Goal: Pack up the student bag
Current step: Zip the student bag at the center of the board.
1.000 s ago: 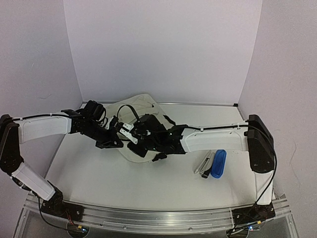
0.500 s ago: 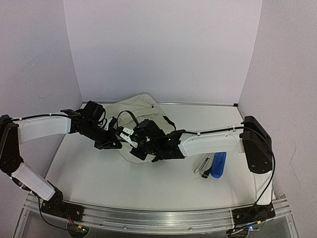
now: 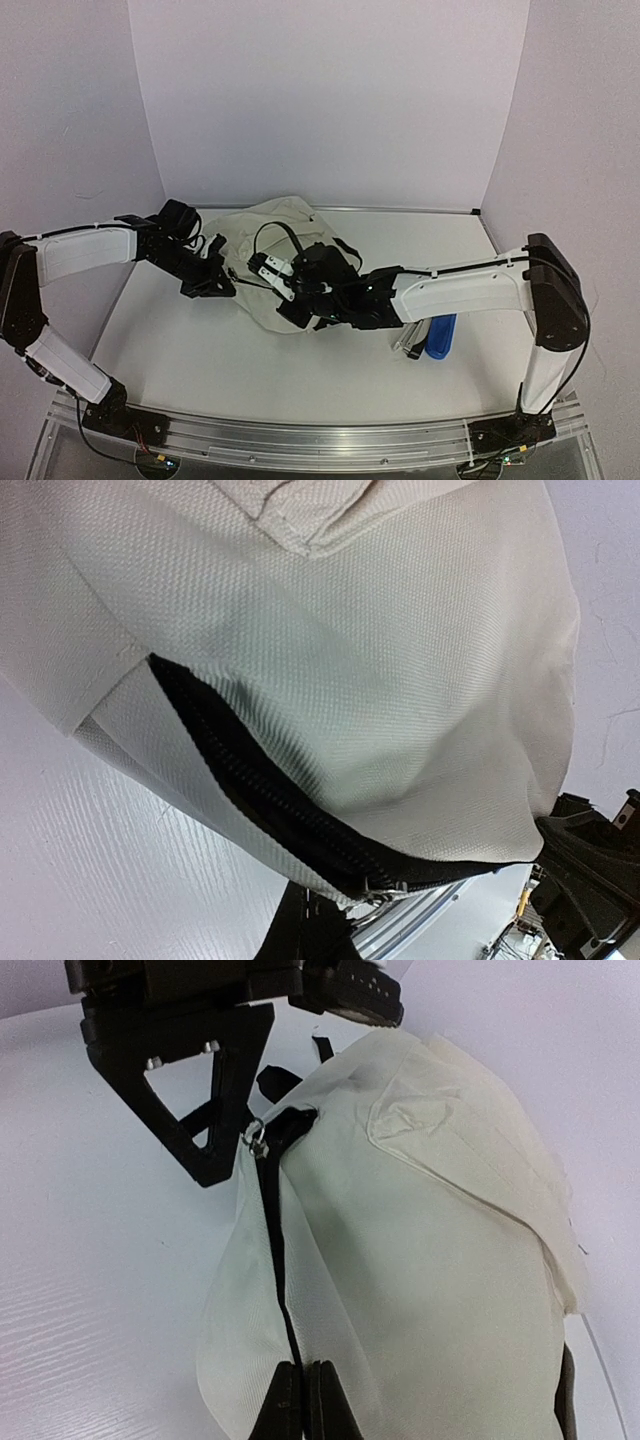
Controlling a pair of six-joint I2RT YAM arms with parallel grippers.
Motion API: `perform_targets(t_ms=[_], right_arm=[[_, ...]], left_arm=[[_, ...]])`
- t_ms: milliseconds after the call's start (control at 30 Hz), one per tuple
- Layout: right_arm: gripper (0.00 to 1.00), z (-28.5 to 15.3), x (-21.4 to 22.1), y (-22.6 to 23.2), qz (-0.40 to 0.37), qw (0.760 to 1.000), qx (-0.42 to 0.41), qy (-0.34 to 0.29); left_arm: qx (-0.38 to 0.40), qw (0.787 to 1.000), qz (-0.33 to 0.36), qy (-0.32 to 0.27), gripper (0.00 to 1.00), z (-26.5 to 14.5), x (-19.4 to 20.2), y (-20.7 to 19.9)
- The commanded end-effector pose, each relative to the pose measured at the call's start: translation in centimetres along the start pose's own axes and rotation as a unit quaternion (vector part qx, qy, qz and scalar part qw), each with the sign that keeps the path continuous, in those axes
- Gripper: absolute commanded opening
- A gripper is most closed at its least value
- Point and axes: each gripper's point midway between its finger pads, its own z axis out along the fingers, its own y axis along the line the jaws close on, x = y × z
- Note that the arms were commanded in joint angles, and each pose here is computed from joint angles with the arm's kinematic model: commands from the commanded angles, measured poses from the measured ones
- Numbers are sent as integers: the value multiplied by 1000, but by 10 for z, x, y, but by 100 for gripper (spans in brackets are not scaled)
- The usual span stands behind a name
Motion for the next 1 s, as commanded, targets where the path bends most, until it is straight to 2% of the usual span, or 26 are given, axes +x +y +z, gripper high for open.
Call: perform_targets(t_ms=[0, 433, 667, 733, 800, 900, 967], right_arm=[[0, -35, -5, -30, 36, 998, 45, 6], [0, -56, 26, -25, 88, 995, 31, 34], [0, -59, 21, -25, 98, 994, 25, 28], [0, -60, 20, -27, 104, 994, 28, 26], [0, -60, 19, -30, 118, 992, 38, 25], [0, -64, 18, -41, 160, 985, 62, 14], [0, -62, 28, -53, 201, 976, 83, 20]], left_arm=[[-38, 998, -2, -58, 0, -26, -46, 16], [-74, 993, -72, -51, 0, -23, -53, 70], [-63, 994, -69, -62, 1, -25, -58, 66], [-55, 995, -55, -65, 16, -29, -59, 60], [-51, 995, -38, -76, 37, -38, -64, 53], [-61, 988, -16, -142, 69, -69, -84, 45], [-52, 980, -6, -194, 81, -94, -101, 39]])
